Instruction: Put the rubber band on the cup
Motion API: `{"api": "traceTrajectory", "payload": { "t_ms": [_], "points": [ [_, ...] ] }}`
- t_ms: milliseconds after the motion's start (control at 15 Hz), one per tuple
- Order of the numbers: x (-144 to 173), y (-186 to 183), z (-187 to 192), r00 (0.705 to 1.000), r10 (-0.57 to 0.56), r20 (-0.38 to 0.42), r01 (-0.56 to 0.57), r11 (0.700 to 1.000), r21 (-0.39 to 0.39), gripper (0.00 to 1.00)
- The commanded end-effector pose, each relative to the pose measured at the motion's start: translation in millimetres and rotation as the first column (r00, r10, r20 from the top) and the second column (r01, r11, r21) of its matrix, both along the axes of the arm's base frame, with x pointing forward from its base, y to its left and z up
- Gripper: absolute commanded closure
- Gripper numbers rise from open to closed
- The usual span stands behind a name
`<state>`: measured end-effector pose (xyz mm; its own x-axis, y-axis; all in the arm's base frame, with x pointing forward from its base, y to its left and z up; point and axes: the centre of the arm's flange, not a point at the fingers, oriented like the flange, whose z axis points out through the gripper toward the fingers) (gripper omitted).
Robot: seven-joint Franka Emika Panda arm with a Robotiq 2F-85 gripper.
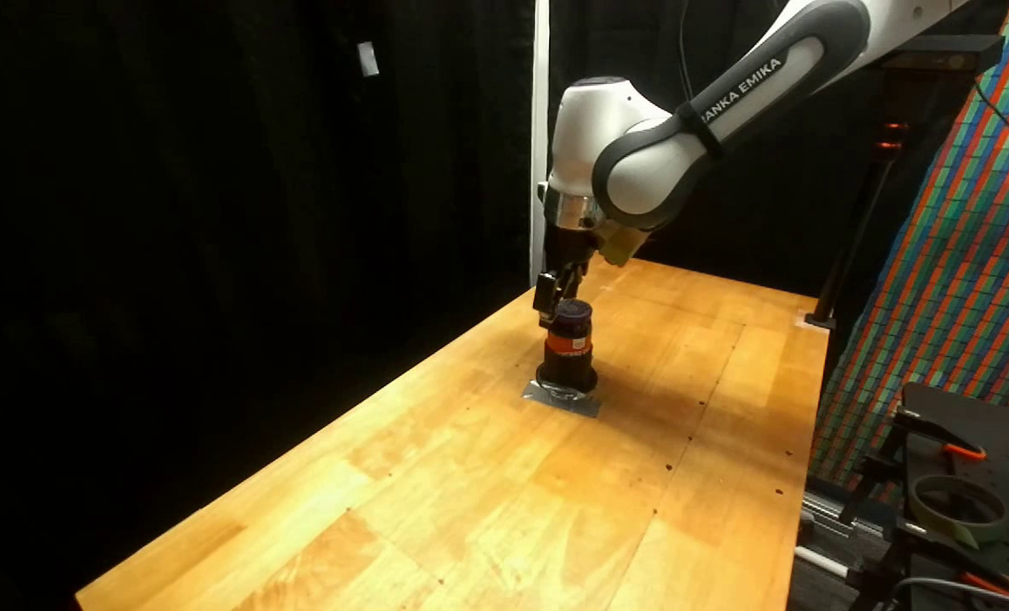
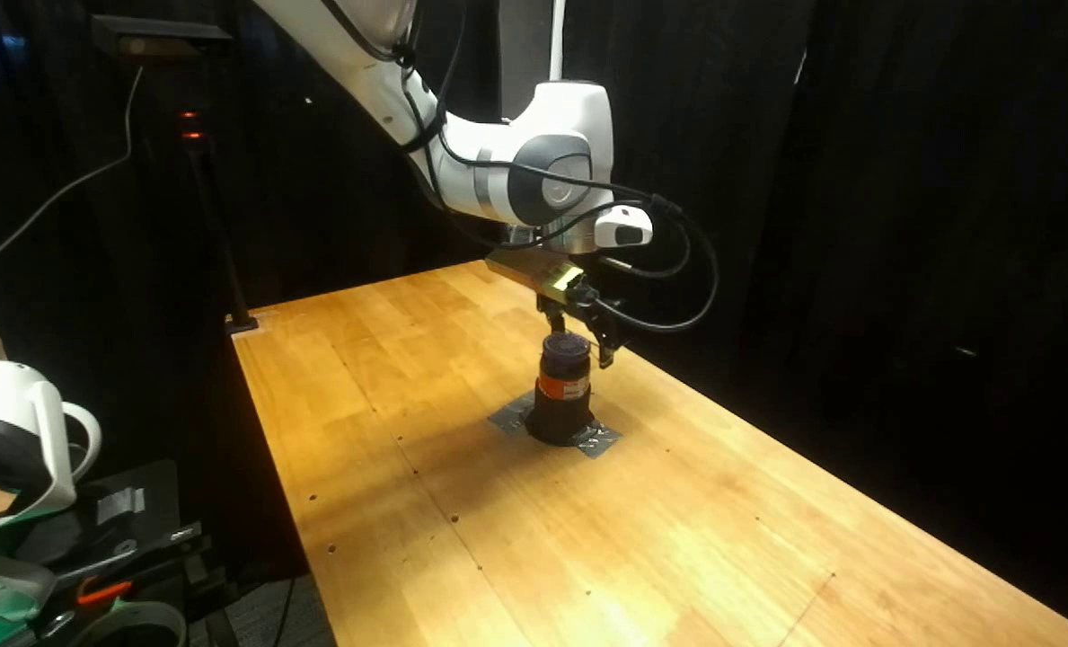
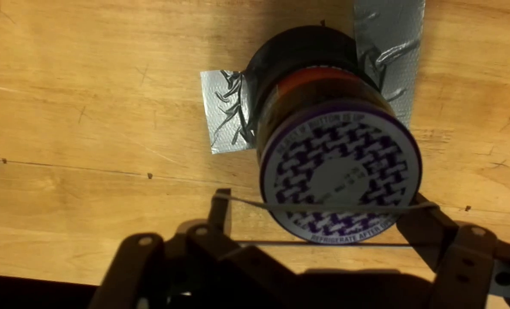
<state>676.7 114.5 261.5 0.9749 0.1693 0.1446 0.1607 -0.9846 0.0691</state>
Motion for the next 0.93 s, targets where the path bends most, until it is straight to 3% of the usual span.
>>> {"api": "traceTrajectory", "payload": {
  "t_ms": [0,467,867],
  "points": [
    [14.7,0.0,-7.2,1.000,-0.003,0.031,0.003,1.000,-0.015,0.00],
    [-5.8,-0.7,-9.7,0.997,0.020,-0.072,-0.019,1.000,0.009,0.00],
    [-29.1,-16.4,4.9,0.998,-0.011,-0.065,0.014,0.999,0.033,0.00]
  ]
}}
